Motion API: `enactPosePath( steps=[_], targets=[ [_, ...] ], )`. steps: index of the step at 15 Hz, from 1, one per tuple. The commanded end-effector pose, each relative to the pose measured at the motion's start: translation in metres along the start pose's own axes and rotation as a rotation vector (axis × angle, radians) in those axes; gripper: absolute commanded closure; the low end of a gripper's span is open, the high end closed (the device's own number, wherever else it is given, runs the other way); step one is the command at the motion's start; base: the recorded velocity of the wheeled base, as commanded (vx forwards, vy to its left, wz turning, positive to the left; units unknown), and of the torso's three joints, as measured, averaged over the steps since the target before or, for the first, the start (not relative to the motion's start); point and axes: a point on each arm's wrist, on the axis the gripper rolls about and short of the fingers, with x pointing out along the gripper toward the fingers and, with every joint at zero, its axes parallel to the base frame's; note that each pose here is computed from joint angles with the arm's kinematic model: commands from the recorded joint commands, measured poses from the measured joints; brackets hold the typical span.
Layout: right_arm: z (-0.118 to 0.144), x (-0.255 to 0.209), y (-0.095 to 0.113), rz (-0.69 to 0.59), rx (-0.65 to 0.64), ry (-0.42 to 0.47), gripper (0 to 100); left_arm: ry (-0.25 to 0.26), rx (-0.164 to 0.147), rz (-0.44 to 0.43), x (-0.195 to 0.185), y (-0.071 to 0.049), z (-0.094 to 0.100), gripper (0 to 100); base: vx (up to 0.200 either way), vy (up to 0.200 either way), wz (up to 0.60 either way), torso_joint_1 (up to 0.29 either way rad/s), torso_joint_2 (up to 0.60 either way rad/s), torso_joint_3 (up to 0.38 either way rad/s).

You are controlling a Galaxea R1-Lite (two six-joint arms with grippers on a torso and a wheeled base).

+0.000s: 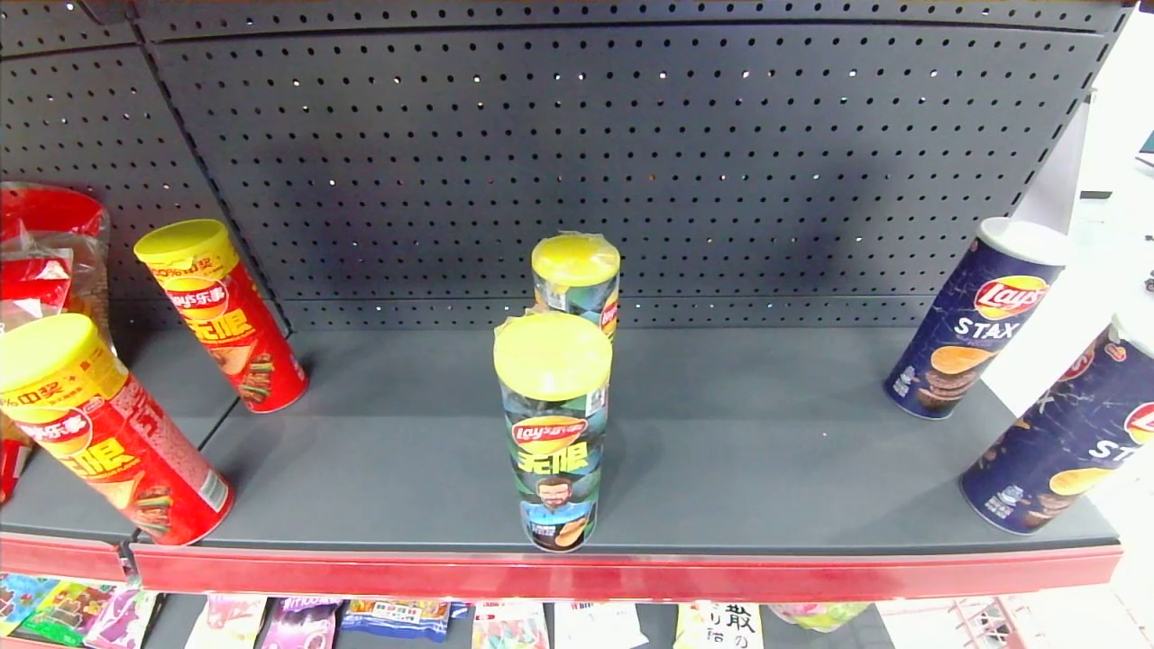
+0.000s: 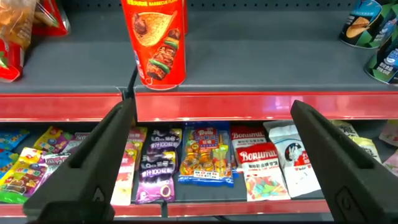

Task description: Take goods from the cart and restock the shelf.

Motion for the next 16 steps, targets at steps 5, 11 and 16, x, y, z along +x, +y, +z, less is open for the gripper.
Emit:
enactPosePath(
  steps=[5,11,16],
  targets=[
    [-0.0006,0.0001,0.0000,-0.001,0.001,0.002,0,0.001,-0.001,0.000,0.0001,0.0000,0.0000,0,-0.080,0.000,0.00,0.001,0.00,0.000],
    [-0.0006,0.0001,0.0000,0.000,0.001,0.002,0,0.001,-0.001,-0.002,0.0001,0.0000,0.0000,0,0.000,0.100,0.00,0.002,0.00,0.000],
    [-0.0006,0.0001,0.0000,0.002,0.001,0.002,0,0.001,-0.001,0.000,0.0001,0.0000,0.0000,0,0.000,0.000,0.00,0.000,0.00,0.000]
  ],
)
